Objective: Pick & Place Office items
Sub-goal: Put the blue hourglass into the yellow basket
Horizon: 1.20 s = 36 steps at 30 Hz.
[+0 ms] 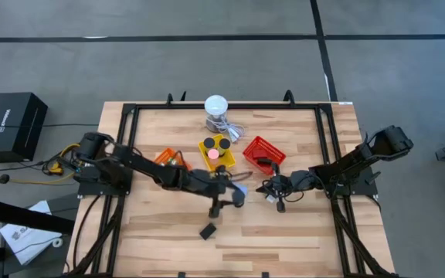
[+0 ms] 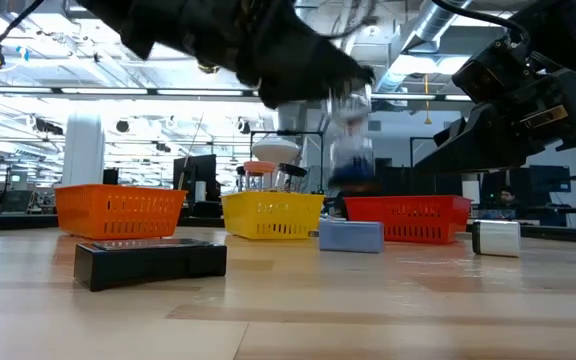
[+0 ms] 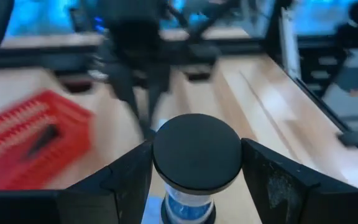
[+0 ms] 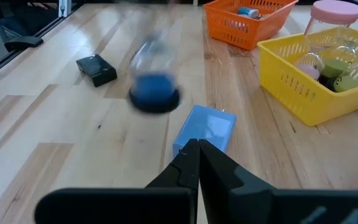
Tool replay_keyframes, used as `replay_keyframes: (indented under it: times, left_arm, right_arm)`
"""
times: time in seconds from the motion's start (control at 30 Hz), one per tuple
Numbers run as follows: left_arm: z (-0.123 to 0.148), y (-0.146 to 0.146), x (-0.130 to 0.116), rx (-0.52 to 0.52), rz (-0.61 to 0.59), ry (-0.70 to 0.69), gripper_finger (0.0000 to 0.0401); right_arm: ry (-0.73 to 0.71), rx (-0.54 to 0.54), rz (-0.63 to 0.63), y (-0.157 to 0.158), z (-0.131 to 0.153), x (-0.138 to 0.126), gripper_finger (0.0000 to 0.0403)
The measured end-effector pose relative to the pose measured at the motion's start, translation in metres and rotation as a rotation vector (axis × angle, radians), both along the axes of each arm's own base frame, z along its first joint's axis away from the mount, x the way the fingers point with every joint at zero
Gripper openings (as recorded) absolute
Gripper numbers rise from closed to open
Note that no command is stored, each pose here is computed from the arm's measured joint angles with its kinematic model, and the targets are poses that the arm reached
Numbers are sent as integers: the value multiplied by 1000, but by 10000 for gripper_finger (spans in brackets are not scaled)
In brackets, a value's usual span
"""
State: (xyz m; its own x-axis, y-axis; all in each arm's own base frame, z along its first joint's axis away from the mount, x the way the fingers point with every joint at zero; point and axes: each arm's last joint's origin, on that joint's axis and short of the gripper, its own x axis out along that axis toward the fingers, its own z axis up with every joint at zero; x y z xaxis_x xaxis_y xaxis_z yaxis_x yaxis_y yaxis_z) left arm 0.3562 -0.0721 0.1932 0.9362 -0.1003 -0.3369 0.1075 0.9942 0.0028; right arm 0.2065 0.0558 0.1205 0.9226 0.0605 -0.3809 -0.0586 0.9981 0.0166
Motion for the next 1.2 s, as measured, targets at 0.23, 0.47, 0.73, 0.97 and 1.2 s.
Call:
replay_keyframes:
  times: [0.23, 0.47, 0.73, 0.97, 1.2]
  left_arm:
    - [20, 30, -26, 57, 220, -18, 227]
    - [8, 53, -44, 111, 398, 11, 227]
    - [2, 72, -42, 124, 454, -15, 227]
    - [-1, 79, -41, 127, 477, -10, 227]
    - [-17, 79, -42, 116, 465, 45, 227]
  right_arm:
    - [-1, 1, 0, 0, 0, 0, 0]
    - [-1, 0, 0, 0, 0, 0, 0]
    - [-2, 0, -1, 0, 0, 0, 0]
    - [-1, 2, -2, 0, 0, 0, 0]
    - [1, 24, -11, 0, 0, 0, 0]
